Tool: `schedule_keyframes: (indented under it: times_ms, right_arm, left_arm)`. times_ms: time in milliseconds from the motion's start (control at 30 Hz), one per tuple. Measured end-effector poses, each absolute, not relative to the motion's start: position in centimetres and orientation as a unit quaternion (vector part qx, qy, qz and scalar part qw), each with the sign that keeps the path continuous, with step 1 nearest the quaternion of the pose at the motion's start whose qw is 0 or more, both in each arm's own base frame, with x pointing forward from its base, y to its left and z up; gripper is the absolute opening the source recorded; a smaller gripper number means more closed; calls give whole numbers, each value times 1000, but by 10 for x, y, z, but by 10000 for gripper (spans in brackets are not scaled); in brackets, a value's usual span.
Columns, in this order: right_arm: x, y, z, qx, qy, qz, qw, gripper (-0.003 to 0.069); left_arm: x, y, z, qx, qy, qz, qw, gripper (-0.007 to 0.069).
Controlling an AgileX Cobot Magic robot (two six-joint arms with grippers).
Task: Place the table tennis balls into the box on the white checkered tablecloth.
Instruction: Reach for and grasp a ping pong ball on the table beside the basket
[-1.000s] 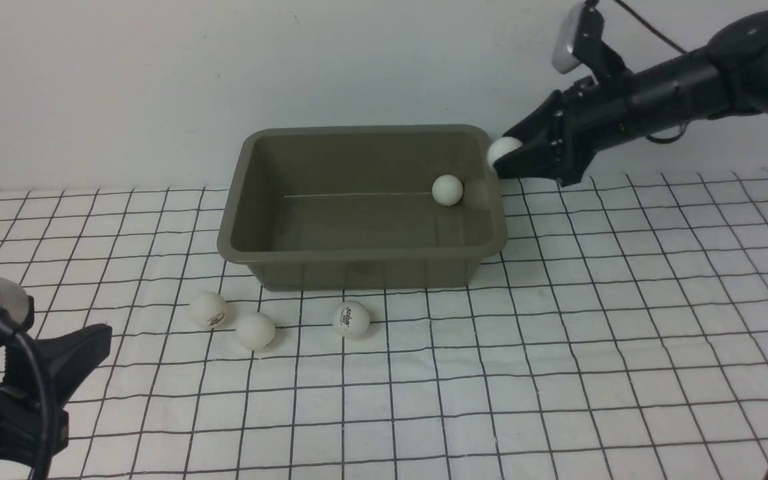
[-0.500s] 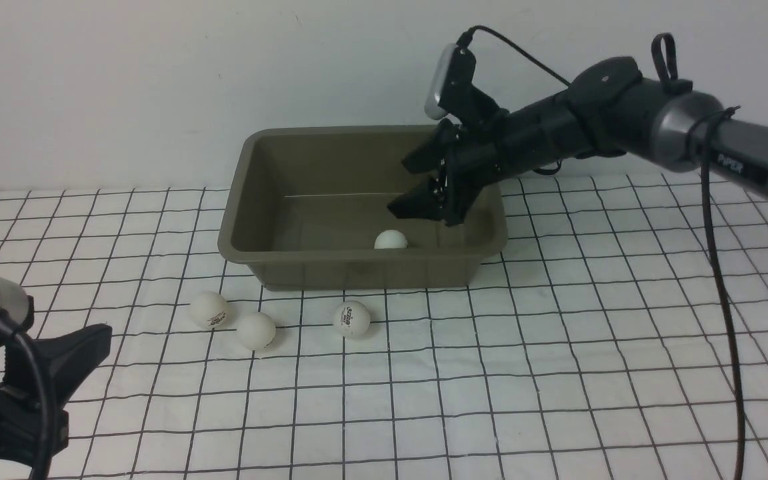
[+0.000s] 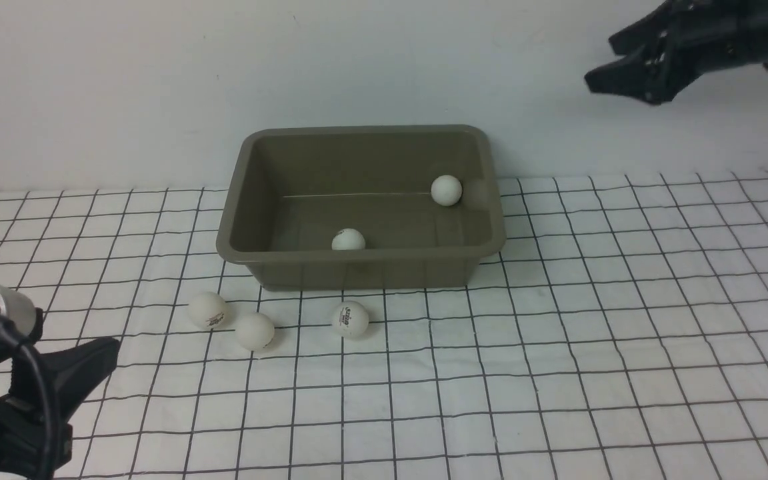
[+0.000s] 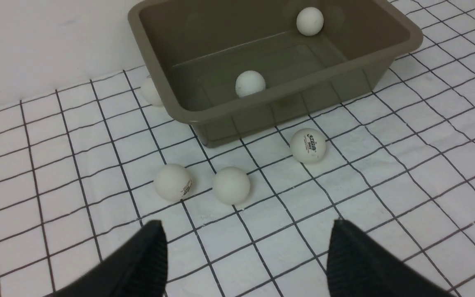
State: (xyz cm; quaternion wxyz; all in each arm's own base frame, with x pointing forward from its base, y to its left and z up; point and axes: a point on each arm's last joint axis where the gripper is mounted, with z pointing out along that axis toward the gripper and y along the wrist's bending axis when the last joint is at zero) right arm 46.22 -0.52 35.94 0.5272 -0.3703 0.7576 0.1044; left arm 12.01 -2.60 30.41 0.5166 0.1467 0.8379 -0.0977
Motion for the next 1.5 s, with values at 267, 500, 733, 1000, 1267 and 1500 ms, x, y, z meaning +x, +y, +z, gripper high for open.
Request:
schedule_keyframes:
  times_ms: [267, 500, 733, 1000, 1267, 1500]
  right_arm:
    - [413, -15, 448, -240, 763, 56, 597, 514]
    - [338, 0, 511, -225, 759, 58, 608, 500]
    - [261, 41, 526, -269, 776, 65, 566, 485]
    - [231, 64, 445, -282, 818, 98, 492, 484]
    - [205, 66, 360, -270, 850, 110, 439, 484]
    - [205, 66, 347, -260, 854, 111, 436, 484]
  left_arm:
    - [121, -26, 305, 140, 835, -102, 523, 469]
    - [121, -29, 308, 124, 828, -132, 531, 469]
    - [137, -35, 312, 147, 813, -161, 540, 469]
    - [181, -44, 294, 193, 812, -224, 503, 469]
    - [221, -43, 253, 174, 845, -249, 440, 469]
    - [244, -60, 221, 145, 862, -291, 388, 469]
